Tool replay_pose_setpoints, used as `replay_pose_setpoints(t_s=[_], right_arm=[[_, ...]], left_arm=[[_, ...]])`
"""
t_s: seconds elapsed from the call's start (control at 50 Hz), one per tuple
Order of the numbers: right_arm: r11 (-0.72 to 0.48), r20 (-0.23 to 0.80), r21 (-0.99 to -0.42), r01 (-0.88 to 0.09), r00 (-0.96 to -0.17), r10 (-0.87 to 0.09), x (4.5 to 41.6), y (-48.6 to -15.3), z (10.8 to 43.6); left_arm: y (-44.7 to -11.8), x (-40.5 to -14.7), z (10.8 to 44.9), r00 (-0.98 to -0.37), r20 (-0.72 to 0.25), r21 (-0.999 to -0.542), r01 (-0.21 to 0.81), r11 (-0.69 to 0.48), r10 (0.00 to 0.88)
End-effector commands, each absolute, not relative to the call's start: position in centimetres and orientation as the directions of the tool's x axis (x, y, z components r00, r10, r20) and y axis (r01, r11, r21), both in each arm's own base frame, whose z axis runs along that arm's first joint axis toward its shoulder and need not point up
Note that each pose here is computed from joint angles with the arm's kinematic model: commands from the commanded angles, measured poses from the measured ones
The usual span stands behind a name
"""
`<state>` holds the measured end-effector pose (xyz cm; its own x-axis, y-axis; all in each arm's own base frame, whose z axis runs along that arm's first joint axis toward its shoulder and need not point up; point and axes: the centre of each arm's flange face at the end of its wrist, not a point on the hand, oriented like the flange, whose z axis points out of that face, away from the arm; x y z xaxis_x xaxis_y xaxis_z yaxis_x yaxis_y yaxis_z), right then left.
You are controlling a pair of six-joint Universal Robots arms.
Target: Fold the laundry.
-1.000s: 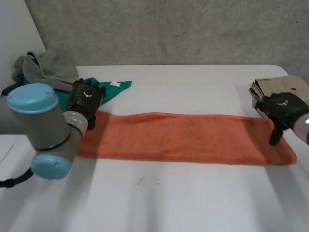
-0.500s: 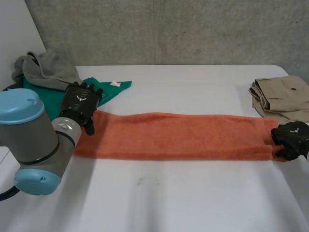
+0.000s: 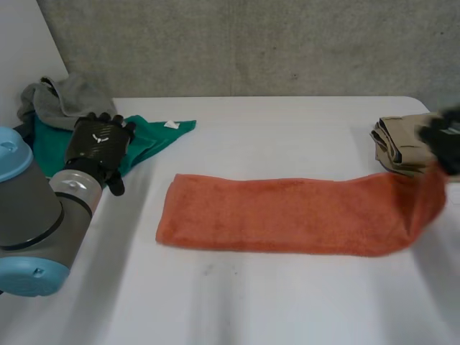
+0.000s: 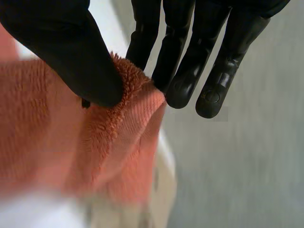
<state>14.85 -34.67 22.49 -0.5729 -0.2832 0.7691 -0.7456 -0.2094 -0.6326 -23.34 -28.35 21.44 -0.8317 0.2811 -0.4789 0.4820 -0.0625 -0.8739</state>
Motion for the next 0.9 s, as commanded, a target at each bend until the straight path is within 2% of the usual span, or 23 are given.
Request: replay_pose_setpoints(t_s=[0.02, 0.08, 0.1, 0.14, 0.16, 0.22, 0.28, 0.36, 0.42, 0.44, 0.46, 0.52, 0.54, 0.6, 0.62, 0.64, 0.72, 0.8, 0.9], right_arm=[[-0.623, 0.781, -0.622, -0.475, -0.439, -0.445, 31.8, -26.8, 22.9], [-0.677, 0.787, -0.616, -0.404, -0.355, -0.504, 36.3, -24.0, 20.6], [-0.704, 0.795, -0.607, -0.369, -0.297, -0.529, 38.6, -22.2, 19.0], [-0.723, 0.803, -0.596, -0.349, -0.247, -0.543, 40.2, -20.8, 17.3], [-0.735, 0.810, -0.585, -0.344, -0.204, -0.549, 41.4, -20.0, 15.4], [-0.743, 0.812, -0.577, -0.340, -0.138, -0.567, 42.5, -18.8, 12.5], [-0.751, 0.812, -0.577, -0.323, -0.124, -0.570, 42.4, -18.5, 12.5], [-0.733, 0.803, -0.592, -0.334, -0.166, -0.573, 41.7, -18.6, 14.3], [-0.633, 0.738, -0.673, -0.383, -0.284, -0.612, 39.9, -20.6, 15.8], [-0.591, 0.708, -0.705, -0.393, -0.328, -0.626, 39.1, -21.4, 16.1], [-0.512, 0.647, -0.762, -0.397, -0.414, -0.641, 37.6, -22.9, 17.1], [-0.394, 0.542, -0.839, -0.374, -0.517, -0.662, 35.4, -24.2, 18.5], [-0.314, 0.471, -0.880, -0.356, -0.561, -0.681, 34.1, -24.5, 19.1], [-0.185, 0.370, -0.919, -0.349, -0.594, -0.714, 32.7, -24.4, 18.7], [-0.099, 0.314, -0.928, -0.360, -0.611, -0.727, 31.7, -24.5, 18.0], [-0.028, 0.278, -0.925, -0.378, -0.626, -0.729, 30.7, -24.6, 17.2], [0.078, 0.258, -0.897, -0.435, -0.657, -0.708, 28.0, -25.3, 15.0], [0.115, 0.296, -0.853, -0.509, -0.653, -0.697, 26.6, -25.7, 12.8], [0.106, 0.362, -0.813, -0.572, -0.641, -0.677, 25.5, -26.9, 11.8]], left_arm=[[-28.4, -23.0, 21.6, -0.850, -0.450, -0.889, 0.455, -0.049, 0.274], [-28.4, -23.0, 21.5, -0.854, -0.442, -0.893, 0.447, -0.045, 0.277], [-28.3, -23.0, 21.4, -0.854, -0.440, -0.893, 0.447, -0.041, 0.277], [-28.3, -23.0, 21.3, -0.853, -0.440, -0.893, 0.448, -0.038, 0.280], [-28.2, -22.9, 21.1, -0.852, -0.440, -0.893, 0.450, -0.034, 0.282], [-28.2, -22.9, 21.0, -0.852, -0.440, -0.892, 0.451, -0.031, 0.283], [-28.1, -23.1, 20.9, -0.850, -0.440, -0.892, 0.452, -0.030, 0.289], [-28.1, -23.3, 20.9, -0.848, -0.440, -0.892, 0.450, -0.037, 0.294], [-27.9, -23.8, 21.2, -0.845, -0.440, -0.894, 0.446, -0.055, 0.303], [-27.7, -24.2, 21.3, -0.842, -0.440, -0.894, 0.444, -0.063, 0.312], [-27.3, -24.8, 21.5, -0.837, -0.437, -0.896, 0.437, -0.079, 0.330], [-26.8, -26.1, 21.7, -0.826, -0.429, -0.901, 0.421, -0.107, 0.366], [-26.4, -27.1, 21.6, -0.814, -0.421, -0.904, 0.410, -0.118, 0.399], [-25.9, -28.3, 21.2, -0.796, -0.415, -0.907, 0.400, -0.131, 0.440], [-25.7, -28.9, 20.8, -0.787, -0.413, -0.907, 0.400, -0.131, 0.458], [-25.7, -29.2, 20.6, -0.783, -0.413, -0.907, 0.400, -0.132, 0.465], [-25.5, -30.6, 19.9, -0.767, -0.413, -0.906, 0.401, -0.135, 0.492], [-25.4, -31.0, 19.7, -0.762, -0.412, -0.906, 0.400, -0.137, 0.499], [-25.3, -30.8, 19.6, -0.761, -0.412, -0.905, 0.404, -0.130, 0.501]])
